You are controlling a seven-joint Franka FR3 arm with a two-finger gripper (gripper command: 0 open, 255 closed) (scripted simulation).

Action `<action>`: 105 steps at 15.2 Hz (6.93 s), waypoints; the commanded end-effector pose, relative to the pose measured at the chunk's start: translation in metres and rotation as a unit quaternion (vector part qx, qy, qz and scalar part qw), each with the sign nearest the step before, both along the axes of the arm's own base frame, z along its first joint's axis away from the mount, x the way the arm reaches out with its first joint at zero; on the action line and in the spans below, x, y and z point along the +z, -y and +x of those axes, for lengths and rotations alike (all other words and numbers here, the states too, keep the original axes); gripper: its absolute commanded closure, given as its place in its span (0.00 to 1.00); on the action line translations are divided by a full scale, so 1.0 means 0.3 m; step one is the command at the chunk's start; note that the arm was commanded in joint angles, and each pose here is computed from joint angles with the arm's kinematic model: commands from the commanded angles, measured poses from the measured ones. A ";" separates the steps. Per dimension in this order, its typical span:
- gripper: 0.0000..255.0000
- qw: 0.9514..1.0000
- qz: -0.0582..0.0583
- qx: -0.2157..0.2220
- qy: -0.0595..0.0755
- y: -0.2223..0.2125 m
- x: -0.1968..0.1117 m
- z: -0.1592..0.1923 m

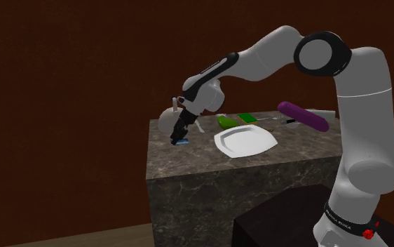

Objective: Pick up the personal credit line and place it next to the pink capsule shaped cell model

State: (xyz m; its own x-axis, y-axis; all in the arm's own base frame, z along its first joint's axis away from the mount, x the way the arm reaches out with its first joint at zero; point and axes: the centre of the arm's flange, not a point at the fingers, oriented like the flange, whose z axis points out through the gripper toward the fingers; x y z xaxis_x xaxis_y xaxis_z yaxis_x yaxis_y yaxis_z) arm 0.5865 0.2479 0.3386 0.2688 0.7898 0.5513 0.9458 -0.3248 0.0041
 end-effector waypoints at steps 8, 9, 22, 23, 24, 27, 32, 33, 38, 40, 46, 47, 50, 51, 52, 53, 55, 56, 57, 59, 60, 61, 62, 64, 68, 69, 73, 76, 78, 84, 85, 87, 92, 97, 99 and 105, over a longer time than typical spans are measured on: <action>1.00 1.000 0.000 0.000 0.000 -0.001 0.157 -0.001; 1.00 1.000 0.000 0.000 0.000 -0.001 0.175 -0.001; 1.00 1.000 0.000 0.000 0.000 -0.001 0.404 -0.001; 1.00 1.000 0.000 0.000 0.000 -0.001 0.422 -0.001; 1.00 1.000 0.000 0.000 0.000 -0.001 0.439 -0.001; 1.00 1.000 0.000 0.000 0.000 -0.001 0.492 -0.001; 1.00 1.000 0.000 0.000 0.000 -0.001 0.580 -0.001; 1.00 1.000 0.000 0.000 0.000 -0.001 0.598 -0.001; 1.00 1.000 0.000 0.000 0.000 0.121 0.616 -0.051; 1.00 1.000 0.000 0.000 0.000 0.202 0.616 -0.085; 1.00 1.000 0.000 0.000 0.000 0.446 0.617 -0.186; 1.00 1.000 0.000 0.000 0.000 0.487 0.617 -0.203; 1.00 1.000 0.000 0.000 0.000 0.609 0.618 -0.253; 1.00 1.000 0.000 0.000 0.000 0.649 0.618 -0.270; 1.00 1.000 0.000 0.000 0.000 0.690 0.618 -0.287; 1.00 1.000 0.000 0.000 0.000 0.731 0.618 -0.304; 1.00 1.000 0.000 0.000 0.000 0.812 0.618 -0.338; 1.00 1.000 0.000 0.000 0.000 0.853 0.619 -0.355; 1.00 1.000 0.000 0.000 0.000 0.893 0.619 -0.371; 1.00 1.000 0.000 0.000 0.000 0.974 0.619 -0.405; 1.00 1.000 0.000 0.000 0.000 1.015 0.619 -0.422; 1.00 1.000 0.000 0.000 0.000 1.056 0.619 -0.439; 1.00 1.000 0.000 0.000 0.000 1.096 0.619 -0.456; 1.00 1.000 0.000 0.000 0.000 1.178 0.620 -0.489; 1.00 1.000 0.000 0.000 0.000 1.340 0.620 -0.557; 1.00 1.000 0.000 0.000 0.000 1.381 0.620 -0.574; 1.00 1.000 0.000 0.000 0.000 1.544 0.621 -0.641; 1.00 1.000 0.000 0.000 0.000 1.666 0.621 -0.692; 1.00 1.000 0.000 0.000 0.000 1.747 0.622 -0.725; 1.00 1.000 0.000 0.000 0.000 1.823 0.534 -0.757; 1.00 1.000 0.000 0.000 0.000 1.823 0.516 -0.757; 1.00 1.000 0.000 0.000 0.000 1.823 0.481 -0.757; 1.00 1.000 0.000 0.000 0.000 1.823 0.393 -0.757; 1.00 1.000 0.000 0.000 0.000 1.823 0.305 -0.757; 1.00 1.000 0.000 0.000 0.000 1.823 0.270 -0.757; 1.00 1.000 0.000 0.000 0.000 1.823 0.164 -0.757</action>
